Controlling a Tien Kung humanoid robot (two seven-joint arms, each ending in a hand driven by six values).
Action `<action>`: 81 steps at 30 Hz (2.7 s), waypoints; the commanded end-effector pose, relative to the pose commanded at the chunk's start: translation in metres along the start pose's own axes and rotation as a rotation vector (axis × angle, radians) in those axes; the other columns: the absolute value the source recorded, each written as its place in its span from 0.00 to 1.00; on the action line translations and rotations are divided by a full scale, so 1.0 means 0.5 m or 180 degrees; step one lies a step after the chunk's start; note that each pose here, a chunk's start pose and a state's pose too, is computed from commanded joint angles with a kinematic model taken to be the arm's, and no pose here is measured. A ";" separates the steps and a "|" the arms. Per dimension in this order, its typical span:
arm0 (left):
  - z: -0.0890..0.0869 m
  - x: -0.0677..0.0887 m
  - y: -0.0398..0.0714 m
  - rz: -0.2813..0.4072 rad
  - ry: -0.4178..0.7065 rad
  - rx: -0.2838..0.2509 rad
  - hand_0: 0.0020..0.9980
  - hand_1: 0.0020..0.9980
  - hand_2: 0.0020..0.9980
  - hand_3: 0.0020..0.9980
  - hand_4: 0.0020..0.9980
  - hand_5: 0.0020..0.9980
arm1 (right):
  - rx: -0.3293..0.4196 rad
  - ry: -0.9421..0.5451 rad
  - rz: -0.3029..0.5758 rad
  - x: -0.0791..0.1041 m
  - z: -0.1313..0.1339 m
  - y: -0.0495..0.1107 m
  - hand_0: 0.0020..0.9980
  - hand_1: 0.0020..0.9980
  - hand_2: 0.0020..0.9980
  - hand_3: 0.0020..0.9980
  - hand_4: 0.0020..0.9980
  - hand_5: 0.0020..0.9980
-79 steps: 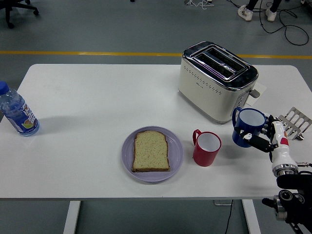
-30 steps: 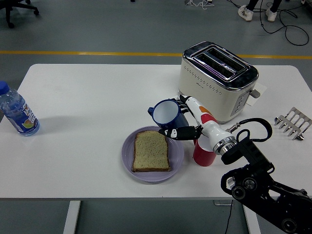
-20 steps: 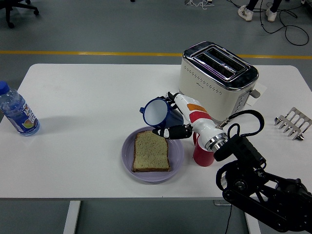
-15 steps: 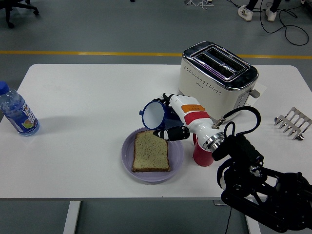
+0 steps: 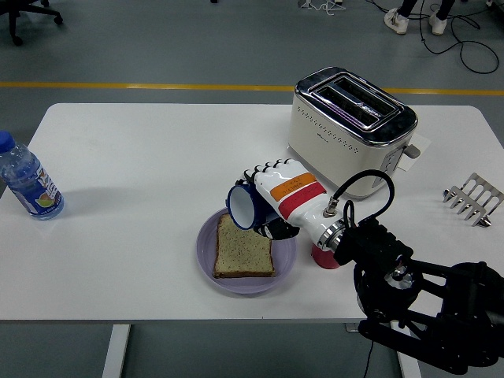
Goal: Pick up the cup,pour liquid into bread,place the cup on the desk
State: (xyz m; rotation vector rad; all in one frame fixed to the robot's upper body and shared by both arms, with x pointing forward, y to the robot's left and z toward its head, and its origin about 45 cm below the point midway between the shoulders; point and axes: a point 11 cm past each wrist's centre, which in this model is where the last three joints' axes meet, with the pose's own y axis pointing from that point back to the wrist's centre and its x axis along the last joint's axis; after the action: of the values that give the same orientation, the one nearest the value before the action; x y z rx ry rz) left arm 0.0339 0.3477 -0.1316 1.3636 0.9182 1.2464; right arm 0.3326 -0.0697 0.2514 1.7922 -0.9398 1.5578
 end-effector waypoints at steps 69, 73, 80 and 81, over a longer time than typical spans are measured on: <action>-0.017 -0.011 0.000 -0.0035 -0.0050 0.0046 0.64 0.65 0.67 0.57 0.33 0.84 | -0.1436 -0.3705 0.0599 0.064 0.303 0.141 0.43 0.37 0.53 0.55 0.61 0.00; -0.015 -0.011 0.000 -0.0036 -0.0051 0.0041 0.64 0.65 0.67 0.57 0.33 0.84 | -0.1535 -0.3584 0.0704 0.065 0.330 0.157 0.43 0.37 0.53 0.55 0.61 0.00; -0.010 -0.011 0.000 -0.0037 -0.0052 0.0026 0.64 0.65 0.67 0.57 0.33 0.84 | -0.1719 -0.3444 0.1082 0.064 0.392 0.197 0.44 0.37 0.53 0.55 0.61 0.00; -0.009 -0.011 0.000 -0.0036 -0.0054 0.0023 0.64 0.65 0.67 0.57 0.33 0.84 | -0.1755 -0.3443 0.1194 0.063 0.405 0.207 0.44 0.38 0.53 0.55 0.60 0.00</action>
State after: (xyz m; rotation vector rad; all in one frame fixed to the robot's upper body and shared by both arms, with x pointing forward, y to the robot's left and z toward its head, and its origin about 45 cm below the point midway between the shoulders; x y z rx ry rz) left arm 0.0284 0.3432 -0.1329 1.3708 0.9182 1.2224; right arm 0.3682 -0.2963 0.2498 2.0365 -2.0323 0.2638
